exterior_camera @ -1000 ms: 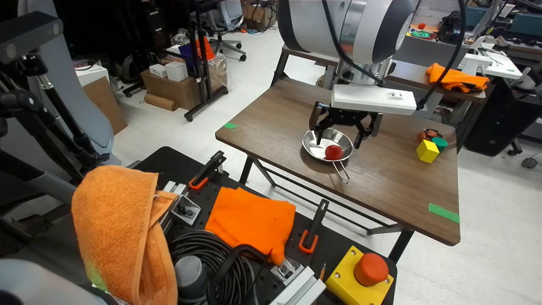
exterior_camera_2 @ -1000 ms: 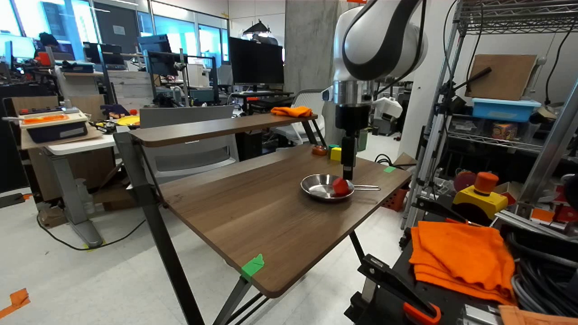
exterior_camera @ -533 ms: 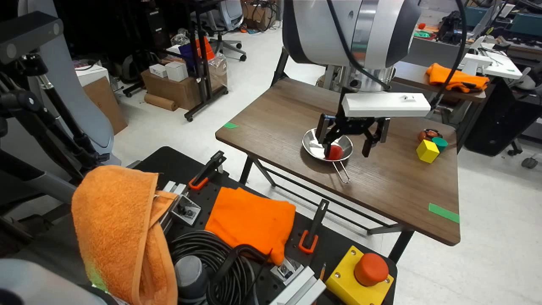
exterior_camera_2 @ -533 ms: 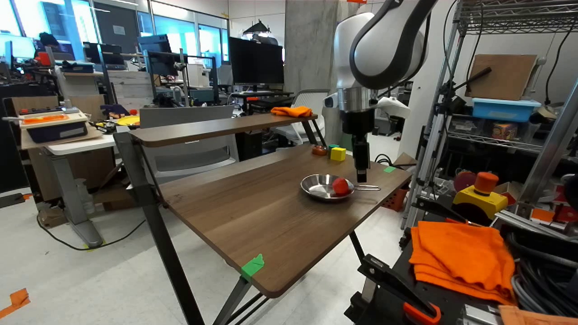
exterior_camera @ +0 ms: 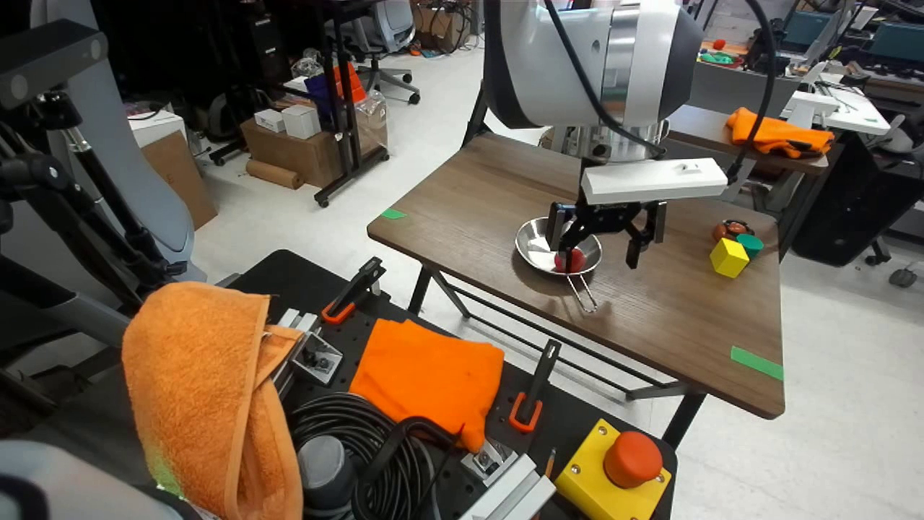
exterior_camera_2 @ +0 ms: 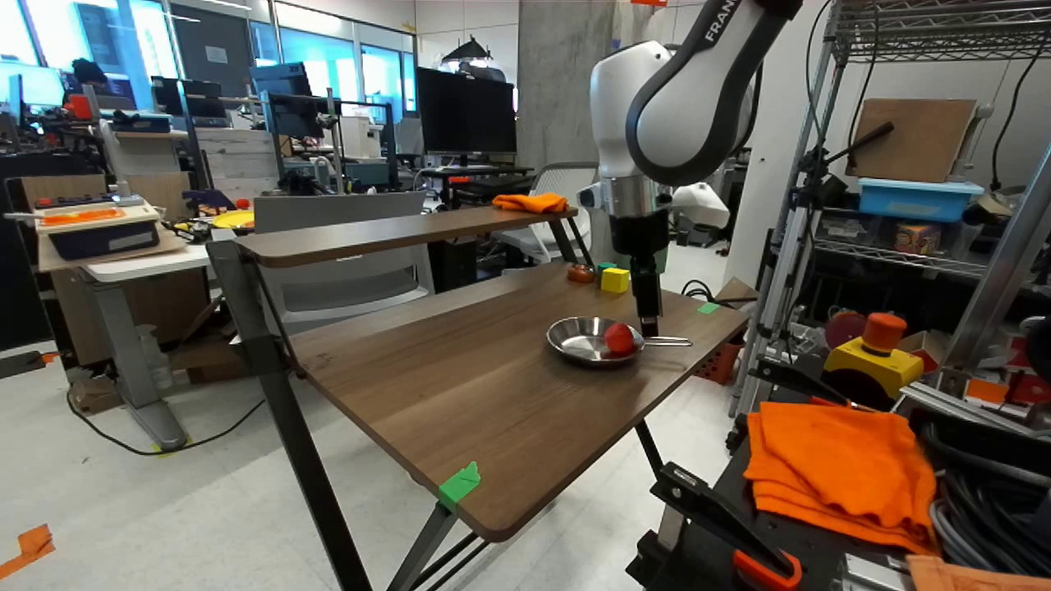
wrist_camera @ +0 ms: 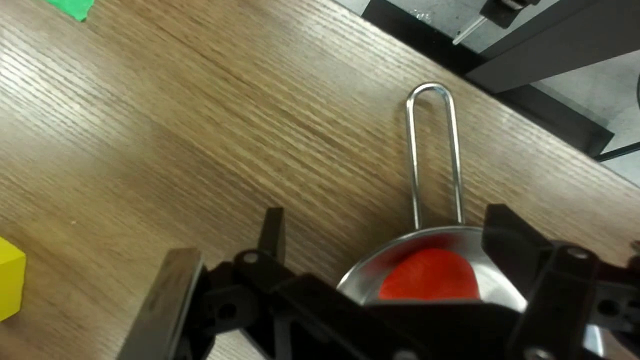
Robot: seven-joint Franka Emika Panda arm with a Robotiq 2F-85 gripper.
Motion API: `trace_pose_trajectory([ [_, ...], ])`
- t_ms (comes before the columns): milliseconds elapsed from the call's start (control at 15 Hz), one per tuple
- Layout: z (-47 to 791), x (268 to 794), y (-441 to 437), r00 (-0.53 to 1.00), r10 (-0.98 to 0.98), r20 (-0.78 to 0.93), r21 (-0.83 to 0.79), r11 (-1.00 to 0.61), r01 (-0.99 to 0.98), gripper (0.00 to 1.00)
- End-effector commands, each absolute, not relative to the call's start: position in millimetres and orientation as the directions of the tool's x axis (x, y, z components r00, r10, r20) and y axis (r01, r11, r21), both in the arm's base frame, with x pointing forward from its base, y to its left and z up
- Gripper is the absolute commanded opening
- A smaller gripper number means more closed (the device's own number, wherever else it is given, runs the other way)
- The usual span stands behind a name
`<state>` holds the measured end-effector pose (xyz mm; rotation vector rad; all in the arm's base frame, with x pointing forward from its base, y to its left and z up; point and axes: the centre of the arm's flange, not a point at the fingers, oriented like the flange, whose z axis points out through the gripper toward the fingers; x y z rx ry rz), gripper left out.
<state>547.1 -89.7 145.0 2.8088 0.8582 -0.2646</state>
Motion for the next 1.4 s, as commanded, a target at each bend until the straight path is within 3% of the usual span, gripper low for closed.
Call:
trace_pose_trajectory([
  [0,140.7,553.3,-83.1,0.839,0.51,-0.189,0.203,-0.816,0.542,1.0],
  [1333,151.4,551.8,-66.4,0.854,0.509,-0.106,-0.028,-0.861,0.509,1.0],
])
